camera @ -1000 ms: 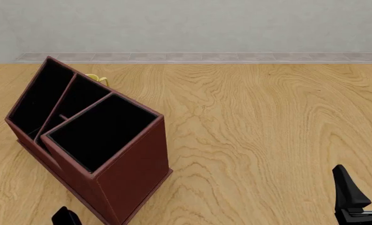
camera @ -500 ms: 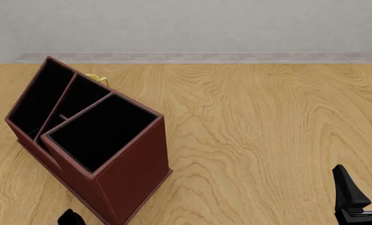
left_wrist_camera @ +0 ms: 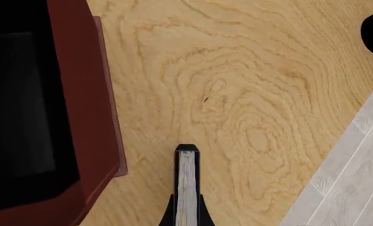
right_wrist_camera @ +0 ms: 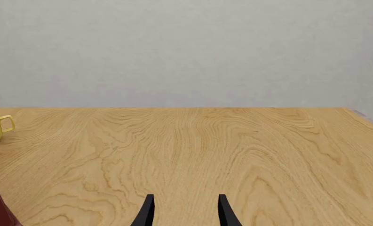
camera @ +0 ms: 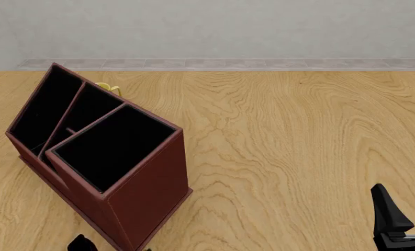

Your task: Pick up the book and place it in the left compartment of the caddy.

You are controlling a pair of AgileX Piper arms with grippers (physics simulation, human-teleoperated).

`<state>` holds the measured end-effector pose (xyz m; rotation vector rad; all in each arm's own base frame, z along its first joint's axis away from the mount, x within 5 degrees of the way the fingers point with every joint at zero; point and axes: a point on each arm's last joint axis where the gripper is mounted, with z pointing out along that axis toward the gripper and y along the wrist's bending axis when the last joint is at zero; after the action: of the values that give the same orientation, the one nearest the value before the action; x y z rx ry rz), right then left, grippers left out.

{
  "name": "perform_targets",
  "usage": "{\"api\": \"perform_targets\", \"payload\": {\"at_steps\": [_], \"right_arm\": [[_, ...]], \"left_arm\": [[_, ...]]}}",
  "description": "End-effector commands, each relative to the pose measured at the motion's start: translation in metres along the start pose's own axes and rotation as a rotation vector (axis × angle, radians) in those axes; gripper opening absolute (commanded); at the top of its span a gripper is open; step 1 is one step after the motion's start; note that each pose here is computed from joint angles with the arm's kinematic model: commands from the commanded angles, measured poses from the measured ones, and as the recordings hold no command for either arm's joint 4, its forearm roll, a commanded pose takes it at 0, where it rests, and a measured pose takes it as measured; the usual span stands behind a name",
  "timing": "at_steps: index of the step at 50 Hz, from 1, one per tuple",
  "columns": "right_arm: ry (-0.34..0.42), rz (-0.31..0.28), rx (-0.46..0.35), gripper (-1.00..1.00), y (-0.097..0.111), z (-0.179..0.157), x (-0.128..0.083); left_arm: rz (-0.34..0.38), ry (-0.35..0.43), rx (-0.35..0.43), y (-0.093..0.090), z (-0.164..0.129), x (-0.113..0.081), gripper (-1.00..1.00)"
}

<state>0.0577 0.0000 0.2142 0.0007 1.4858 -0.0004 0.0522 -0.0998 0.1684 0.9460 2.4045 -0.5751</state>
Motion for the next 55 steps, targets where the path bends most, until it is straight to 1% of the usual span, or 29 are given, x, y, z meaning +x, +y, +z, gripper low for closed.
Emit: {"api": "perform_targets", "payload": {"at_steps": [1,8,12,15,18,22,28,37,47,55], "right_arm": [[0.000,0.000,-0.001,1.00,0.000,0.001,0.000],[0.000,0.000,-0.001,1.00,0.000,0.001,0.000],[-0.001,0.000,-0.001,1.00,0.000,0.001,0.000],[0.000,0.000,-0.001,1.00,0.000,0.001,0.000],[0.000,0.000,-0.001,1.00,0.000,0.001,0.000],[0.000,0.000,-0.001,1.00,0.000,0.001,0.000],[0.000,0.000,-0.001,1.00,0.000,0.001,0.000],[-0.001,0.000,-0.001,1.00,0.000,0.001,0.000],[0.000,0.000,-0.001,1.00,0.000,0.001,0.000],[0.000,0.000,-0.001,1.00,0.000,0.001,0.000]], "left_arm": [[0.023,-0.009,0.010,-0.003,-0.002,-0.007,-1.00],[0.041,-0.006,0.003,-0.005,-0.009,-0.014,-1.00],[0.049,-0.009,-0.008,-0.003,-0.015,-0.016,-1.00],[0.055,-0.016,-0.023,0.000,-0.024,-0.016,-1.00],[0.061,-0.032,-0.047,0.004,-0.040,-0.014,-1.00],[0.065,-0.040,-0.055,0.005,-0.052,-0.013,-1.00],[0.068,-0.070,-0.079,0.009,-0.078,-0.006,-1.00],[0.071,-0.101,-0.094,0.010,-0.102,0.004,-1.00],[0.061,-0.144,-0.140,0.012,-0.130,0.025,-1.00],[0.040,-0.159,-0.176,0.014,-0.129,0.034,-1.00]]}}
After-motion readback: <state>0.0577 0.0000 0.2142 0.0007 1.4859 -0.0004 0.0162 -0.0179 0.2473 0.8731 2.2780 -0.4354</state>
